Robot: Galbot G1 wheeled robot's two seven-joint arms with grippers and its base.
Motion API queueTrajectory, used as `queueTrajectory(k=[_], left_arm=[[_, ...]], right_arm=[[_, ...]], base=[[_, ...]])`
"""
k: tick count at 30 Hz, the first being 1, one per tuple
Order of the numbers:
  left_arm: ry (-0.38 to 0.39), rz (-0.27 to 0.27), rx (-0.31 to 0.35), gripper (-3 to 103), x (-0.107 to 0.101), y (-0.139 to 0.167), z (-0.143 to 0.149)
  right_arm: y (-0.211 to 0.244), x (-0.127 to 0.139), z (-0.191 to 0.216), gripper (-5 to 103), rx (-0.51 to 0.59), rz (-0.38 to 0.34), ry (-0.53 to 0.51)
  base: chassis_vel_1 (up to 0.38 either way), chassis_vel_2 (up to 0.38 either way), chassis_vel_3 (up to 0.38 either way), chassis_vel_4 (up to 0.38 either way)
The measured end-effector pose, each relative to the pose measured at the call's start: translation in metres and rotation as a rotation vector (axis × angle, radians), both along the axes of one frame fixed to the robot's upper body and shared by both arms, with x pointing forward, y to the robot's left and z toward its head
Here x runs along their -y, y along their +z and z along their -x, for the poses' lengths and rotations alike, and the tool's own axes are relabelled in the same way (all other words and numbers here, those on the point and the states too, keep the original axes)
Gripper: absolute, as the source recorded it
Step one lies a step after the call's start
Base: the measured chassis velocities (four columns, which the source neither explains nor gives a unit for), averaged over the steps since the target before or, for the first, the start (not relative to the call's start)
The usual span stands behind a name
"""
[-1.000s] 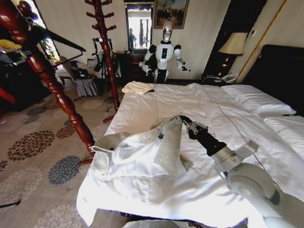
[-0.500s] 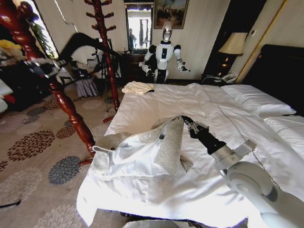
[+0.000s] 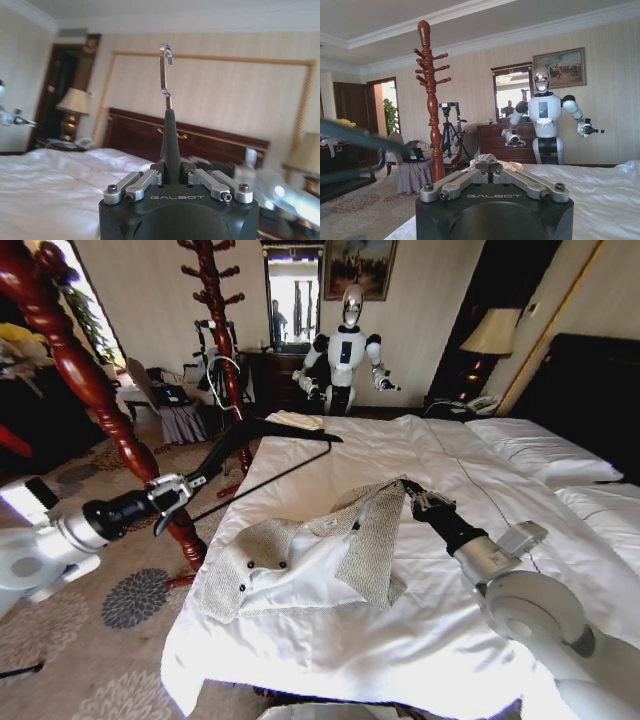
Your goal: Pick up the clothes from the bed and hang them on the clothes hanger.
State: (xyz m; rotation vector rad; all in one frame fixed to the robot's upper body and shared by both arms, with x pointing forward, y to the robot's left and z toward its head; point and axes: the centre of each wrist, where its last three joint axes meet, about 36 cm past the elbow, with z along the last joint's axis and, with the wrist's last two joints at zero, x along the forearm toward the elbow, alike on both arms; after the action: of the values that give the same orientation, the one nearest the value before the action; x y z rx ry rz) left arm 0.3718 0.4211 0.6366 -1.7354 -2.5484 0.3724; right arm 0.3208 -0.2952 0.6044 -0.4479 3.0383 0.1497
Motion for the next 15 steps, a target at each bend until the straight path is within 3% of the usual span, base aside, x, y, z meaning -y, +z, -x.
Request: queueTrajectory(k=[4,9,15], left_arm=[[-0.076,-0.063,0.006,16,-0.003,-0.014,0.000],[-0.035,-0.115,-0.017,16,-0.007,-0.031,0.000],[0.009,-0.111,-0.037,16,-0.007,-0.054,0.002]], right_arm=[[0.000,-0.001,0.001,0,0.001,-0.006,0.002],[0.001,-0.006,0.006,0,0.032,-0.032,0.056],[0.005,-0.015,0.017,0,0.117,-0.089,0.199]], base=[[0.000,0.000,0.000,0.000],[0.000,0.000,0.000,0.000],[0.000,0.000,0.000,0.000]])
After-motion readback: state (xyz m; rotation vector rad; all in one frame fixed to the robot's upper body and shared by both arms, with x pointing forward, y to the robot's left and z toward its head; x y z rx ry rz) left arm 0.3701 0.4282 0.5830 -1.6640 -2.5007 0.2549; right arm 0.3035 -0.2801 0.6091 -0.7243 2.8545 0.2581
